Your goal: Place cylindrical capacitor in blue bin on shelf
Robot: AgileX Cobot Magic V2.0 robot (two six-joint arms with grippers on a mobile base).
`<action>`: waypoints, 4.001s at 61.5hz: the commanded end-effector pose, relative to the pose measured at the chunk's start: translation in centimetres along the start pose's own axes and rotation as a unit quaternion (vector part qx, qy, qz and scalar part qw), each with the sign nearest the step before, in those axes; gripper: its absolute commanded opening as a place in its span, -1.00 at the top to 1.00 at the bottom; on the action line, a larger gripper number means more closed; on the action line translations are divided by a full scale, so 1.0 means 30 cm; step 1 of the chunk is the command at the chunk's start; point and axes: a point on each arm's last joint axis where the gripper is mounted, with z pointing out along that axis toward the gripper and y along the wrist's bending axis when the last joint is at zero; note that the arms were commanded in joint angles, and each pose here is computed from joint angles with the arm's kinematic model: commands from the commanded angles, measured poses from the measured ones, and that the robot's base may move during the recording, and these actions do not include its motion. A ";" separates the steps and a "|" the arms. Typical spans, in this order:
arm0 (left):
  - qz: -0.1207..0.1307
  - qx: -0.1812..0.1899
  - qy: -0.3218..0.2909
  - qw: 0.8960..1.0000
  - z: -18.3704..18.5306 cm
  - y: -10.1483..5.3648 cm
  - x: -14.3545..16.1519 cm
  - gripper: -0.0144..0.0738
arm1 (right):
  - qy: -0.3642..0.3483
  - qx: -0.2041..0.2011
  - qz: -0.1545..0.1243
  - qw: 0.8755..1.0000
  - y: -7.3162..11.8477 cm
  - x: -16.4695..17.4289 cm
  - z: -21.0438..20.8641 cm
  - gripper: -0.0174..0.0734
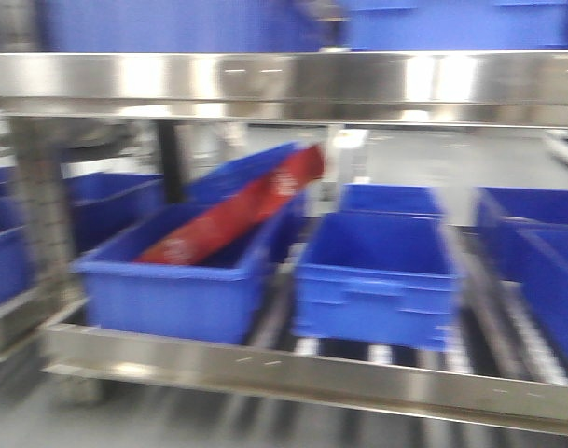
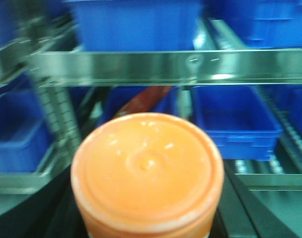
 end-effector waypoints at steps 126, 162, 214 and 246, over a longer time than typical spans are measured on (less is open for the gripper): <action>0.001 0.003 -0.012 1.000 -0.002 -0.002 -0.005 0.92 | -0.018 0.002 -0.003 1.000 -0.001 -0.011 -0.002 0.97; 0.001 0.003 -0.012 1.000 -0.002 -0.002 -0.005 0.92 | -0.018 0.002 -0.003 1.000 -0.001 -0.011 -0.002 0.97; -0.006 0.017 -0.045 0.999 0.015 -0.012 -0.032 0.92 | -0.025 0.003 -0.002 1.000 -0.001 -0.015 -0.002 0.97; 0.035 0.172 0.004 0.984 0.453 -0.292 -0.366 0.92 | -0.025 0.002 -0.001 1.000 -0.001 -0.015 -0.002 0.97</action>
